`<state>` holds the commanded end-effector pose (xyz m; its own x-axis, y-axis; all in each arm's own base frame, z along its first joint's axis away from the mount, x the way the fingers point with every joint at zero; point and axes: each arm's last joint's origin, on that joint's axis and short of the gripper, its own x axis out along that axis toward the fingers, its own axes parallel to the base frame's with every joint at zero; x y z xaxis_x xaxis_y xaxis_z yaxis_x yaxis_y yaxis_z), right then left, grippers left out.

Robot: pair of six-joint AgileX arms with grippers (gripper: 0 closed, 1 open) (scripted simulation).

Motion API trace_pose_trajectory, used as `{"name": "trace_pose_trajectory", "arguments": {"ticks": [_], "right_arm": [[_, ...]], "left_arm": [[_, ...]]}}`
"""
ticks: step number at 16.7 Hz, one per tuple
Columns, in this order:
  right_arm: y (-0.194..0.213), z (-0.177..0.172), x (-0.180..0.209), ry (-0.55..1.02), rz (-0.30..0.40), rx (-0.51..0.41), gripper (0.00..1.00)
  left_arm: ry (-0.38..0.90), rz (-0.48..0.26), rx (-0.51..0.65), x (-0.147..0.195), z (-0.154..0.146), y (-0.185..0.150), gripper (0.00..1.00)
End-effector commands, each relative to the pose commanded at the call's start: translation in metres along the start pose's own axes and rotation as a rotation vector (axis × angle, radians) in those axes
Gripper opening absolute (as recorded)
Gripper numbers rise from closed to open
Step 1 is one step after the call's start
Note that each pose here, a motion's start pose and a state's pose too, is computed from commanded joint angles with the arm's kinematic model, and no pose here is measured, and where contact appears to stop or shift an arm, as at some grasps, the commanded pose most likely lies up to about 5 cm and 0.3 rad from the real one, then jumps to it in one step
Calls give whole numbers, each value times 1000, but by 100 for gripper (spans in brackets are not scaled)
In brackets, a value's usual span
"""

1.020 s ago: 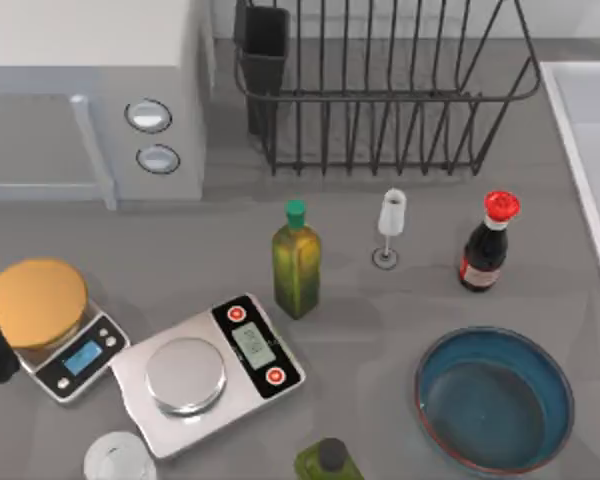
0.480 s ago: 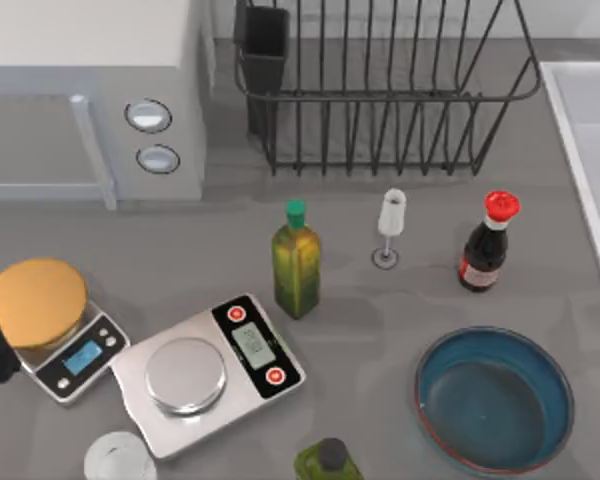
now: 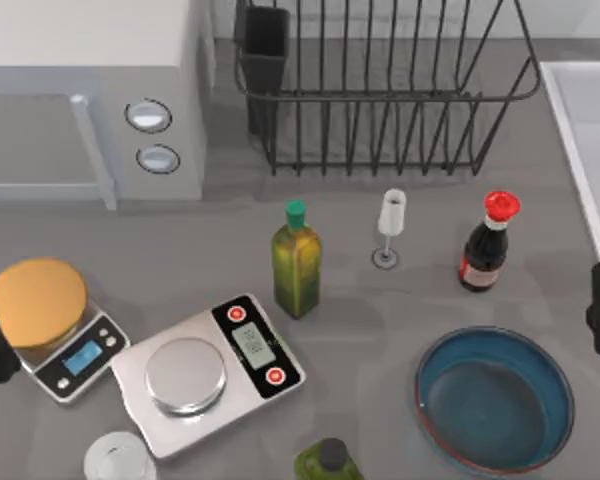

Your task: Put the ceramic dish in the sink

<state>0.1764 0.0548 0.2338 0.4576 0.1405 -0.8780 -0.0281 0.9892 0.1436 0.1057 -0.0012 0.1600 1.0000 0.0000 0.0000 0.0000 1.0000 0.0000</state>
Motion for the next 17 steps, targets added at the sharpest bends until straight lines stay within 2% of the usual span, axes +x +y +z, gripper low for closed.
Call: {"name": "trace_pose_trajectory", "arguments": {"ticks": [4, 7, 17], "right_arm": [[29, 27, 20, 309, -83, 6, 100], [44, 38, 31, 438, -134, 4, 100], [47, 37, 45, 479, -153, 4, 100]], "left_arm": [[0, 0, 0, 0, 0, 0, 100], [0, 0, 0, 0, 0, 0, 100], [0, 0, 0, 0, 0, 0, 100]]}}
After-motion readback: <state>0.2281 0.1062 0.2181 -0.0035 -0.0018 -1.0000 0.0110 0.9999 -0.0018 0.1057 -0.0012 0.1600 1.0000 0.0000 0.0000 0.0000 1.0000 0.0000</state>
